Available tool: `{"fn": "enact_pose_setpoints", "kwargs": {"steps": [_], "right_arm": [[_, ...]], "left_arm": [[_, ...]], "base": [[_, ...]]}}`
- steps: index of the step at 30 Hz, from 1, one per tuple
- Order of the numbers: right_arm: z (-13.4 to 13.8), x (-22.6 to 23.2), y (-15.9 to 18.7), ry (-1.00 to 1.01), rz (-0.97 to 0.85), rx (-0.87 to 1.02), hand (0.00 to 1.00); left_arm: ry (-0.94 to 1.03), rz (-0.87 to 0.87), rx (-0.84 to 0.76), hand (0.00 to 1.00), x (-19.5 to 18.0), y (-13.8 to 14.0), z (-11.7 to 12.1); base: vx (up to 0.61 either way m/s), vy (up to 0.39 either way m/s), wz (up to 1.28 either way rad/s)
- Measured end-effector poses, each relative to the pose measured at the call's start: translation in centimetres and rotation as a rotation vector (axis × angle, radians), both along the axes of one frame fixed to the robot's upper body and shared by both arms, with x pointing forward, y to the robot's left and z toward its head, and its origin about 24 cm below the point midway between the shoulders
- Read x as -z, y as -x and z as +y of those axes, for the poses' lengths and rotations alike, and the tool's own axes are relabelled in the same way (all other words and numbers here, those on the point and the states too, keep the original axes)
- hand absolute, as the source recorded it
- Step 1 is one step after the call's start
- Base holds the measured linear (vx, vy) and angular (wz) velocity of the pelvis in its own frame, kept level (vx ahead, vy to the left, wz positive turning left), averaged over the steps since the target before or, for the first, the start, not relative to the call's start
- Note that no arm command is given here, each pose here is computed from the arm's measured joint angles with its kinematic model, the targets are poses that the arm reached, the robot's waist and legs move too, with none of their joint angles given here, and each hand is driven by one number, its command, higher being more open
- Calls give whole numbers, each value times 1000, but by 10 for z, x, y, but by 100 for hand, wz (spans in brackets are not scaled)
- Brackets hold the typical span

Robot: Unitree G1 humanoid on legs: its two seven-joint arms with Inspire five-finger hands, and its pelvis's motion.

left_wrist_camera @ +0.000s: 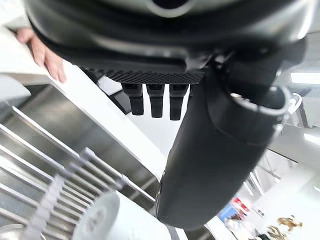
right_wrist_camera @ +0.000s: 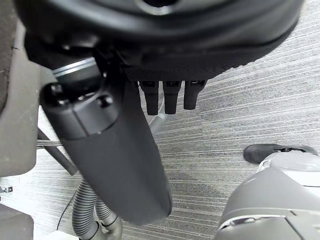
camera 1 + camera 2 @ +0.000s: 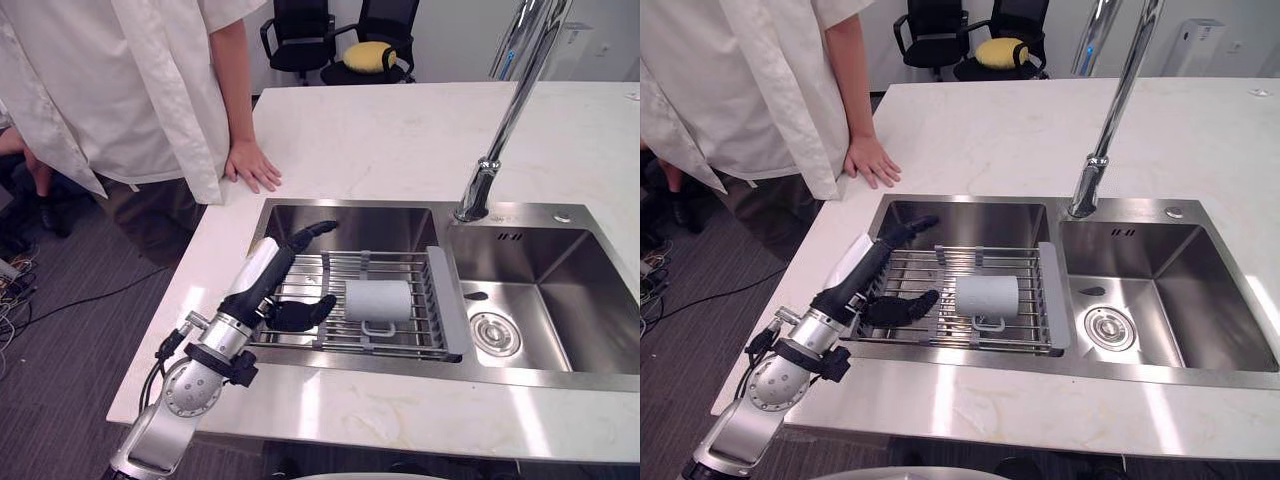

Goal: Walk over to the sink, pick up the cup, carry it to the dishwasher, place the cup inside the dishwasher, then close the dishwasher door

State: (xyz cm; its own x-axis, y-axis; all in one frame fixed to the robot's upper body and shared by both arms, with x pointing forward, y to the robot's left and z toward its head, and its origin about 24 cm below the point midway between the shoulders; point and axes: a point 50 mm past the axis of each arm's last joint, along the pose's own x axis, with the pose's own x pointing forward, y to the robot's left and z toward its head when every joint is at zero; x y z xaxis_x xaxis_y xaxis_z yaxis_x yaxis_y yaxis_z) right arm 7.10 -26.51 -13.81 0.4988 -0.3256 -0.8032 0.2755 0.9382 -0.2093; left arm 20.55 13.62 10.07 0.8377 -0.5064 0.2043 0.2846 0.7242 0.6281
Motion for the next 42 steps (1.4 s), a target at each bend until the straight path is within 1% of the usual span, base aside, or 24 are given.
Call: {"fn": "enact_pose_setpoints", "kwargs": {"steps": [1, 3, 6, 11, 15, 16, 21, 24, 29, 34, 38, 39, 42], "right_arm": [[0, 0, 0, 0, 0, 0, 90], [1, 1, 1, -3, 2, 1, 90], [3, 1, 1, -7, 4, -2, 90], [6, 3, 1, -17, 18, -10, 90], [9, 4, 0, -25, 18, -7, 90], [10, 5, 0, -28, 21, -5, 90], [12, 6, 2, -31, 31, 3, 90], [12, 6, 2, -30, 31, 4, 90], [12, 4, -7, -30, 10, -2, 90], [12, 1, -18, -26, -24, -12, 90], [12, -2, -27, -24, -48, -19, 90], [12, -2, -29, -23, -52, -19, 90], [12, -2, -29, -19, -53, -17, 90]], "left_arm": [[-5, 8, 17, 90, 1, 1, -3], [-32, 25, 72, 90, 8, 6, -17], [-22, 30, 100, 90, 12, 7, -30], [-61, 31, 58, 90, 19, -8, -36], [-128, 65, 5, 90, 34, -16, -30], [-152, 89, -29, 90, 43, -19, -27], [-187, 115, -124, 90, 54, -29, -17], [-215, 123, -139, 90, 57, -34, -13], [-288, 89, -130, 90, 54, -41, -14], [-406, 10, -112, 90, 45, -58, -20], [-474, -41, -94, 90, 38, -66, -22], [-483, -56, -85, 30, 35, -67, -24], [-484, -75, -86, 30, 32, -69, -25]], "base": [[0, 0, 0], [-9, 18, -5], [3, 7, -3], [-6, 1, -3], [-14, 7, -7], [-4, 6, -11], [-4, 14, -8], [-2, 5, -2], [10, 0, -2], [27, -4, -2], [0, 0, 0], [22, 9, -4], [7, 17, -5]]}}
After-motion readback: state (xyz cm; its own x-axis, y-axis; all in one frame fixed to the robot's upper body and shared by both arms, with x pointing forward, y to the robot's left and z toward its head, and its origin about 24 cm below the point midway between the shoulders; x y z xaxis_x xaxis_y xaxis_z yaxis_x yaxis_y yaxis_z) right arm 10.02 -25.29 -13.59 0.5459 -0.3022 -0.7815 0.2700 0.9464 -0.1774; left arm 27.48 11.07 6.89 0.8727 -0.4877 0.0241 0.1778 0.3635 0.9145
